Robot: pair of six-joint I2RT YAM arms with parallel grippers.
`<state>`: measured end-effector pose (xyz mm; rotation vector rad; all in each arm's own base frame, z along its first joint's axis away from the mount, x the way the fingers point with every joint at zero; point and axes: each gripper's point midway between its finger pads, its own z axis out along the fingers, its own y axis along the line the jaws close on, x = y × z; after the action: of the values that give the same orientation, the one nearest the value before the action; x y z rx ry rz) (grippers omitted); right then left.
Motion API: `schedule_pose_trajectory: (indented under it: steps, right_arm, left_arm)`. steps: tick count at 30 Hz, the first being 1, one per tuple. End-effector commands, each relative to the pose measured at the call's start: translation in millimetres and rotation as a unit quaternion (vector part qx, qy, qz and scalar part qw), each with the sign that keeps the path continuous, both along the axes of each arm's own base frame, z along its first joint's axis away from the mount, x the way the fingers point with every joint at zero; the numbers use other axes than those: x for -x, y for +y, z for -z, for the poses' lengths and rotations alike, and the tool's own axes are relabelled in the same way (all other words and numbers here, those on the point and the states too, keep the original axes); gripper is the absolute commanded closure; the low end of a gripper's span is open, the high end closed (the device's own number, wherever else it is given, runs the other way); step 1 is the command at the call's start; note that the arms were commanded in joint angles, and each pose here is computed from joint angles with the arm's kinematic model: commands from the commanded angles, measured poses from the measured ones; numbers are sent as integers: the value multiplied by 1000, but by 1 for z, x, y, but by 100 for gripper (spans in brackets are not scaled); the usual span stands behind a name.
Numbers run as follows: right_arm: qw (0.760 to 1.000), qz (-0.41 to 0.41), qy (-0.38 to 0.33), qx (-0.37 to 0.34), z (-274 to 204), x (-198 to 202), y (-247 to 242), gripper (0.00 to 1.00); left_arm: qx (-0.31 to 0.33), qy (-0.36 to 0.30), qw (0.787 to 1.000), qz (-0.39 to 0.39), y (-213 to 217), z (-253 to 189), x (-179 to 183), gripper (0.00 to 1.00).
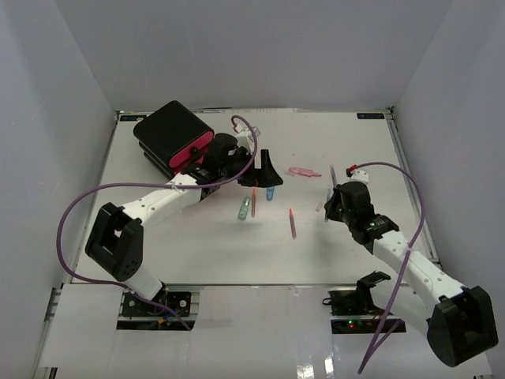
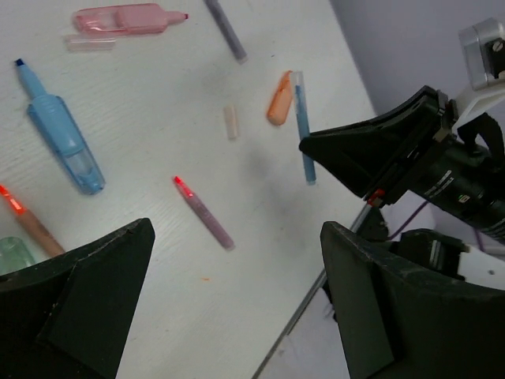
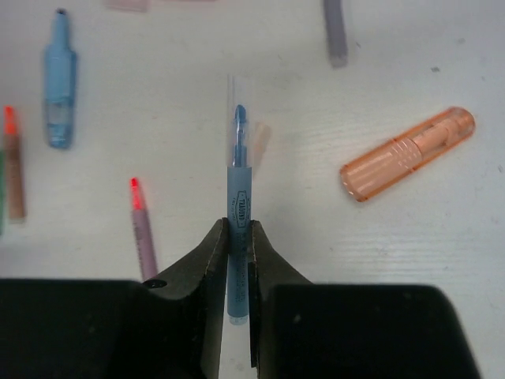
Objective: Sort the stationery into containers
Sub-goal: Pick up the pen from the center of the board.
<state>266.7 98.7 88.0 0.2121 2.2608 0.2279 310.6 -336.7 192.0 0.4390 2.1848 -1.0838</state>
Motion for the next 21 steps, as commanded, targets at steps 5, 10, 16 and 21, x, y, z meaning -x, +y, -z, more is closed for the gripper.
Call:
schedule_pose_trajectory:
  steps: [5, 10, 16, 21]
  right_arm:
    - [964, -186, -167, -95, -92, -5, 65, 92]
    - [935, -240, -228, -124, -125, 2, 82, 91]
    - [919, -265, -257, -138, -140, 6, 90, 90]
    - [917, -267, -260, -141, -139, 8, 91, 90]
  left_arm:
    - [151, 15, 988, 9, -52, -83, 18, 2]
    - [157, 7, 987, -19, -77, -88, 12, 3]
    - [143, 22, 988, -58, -96, -68, 8, 7]
    - [141, 25, 987, -67, -108, -64, 8, 22]
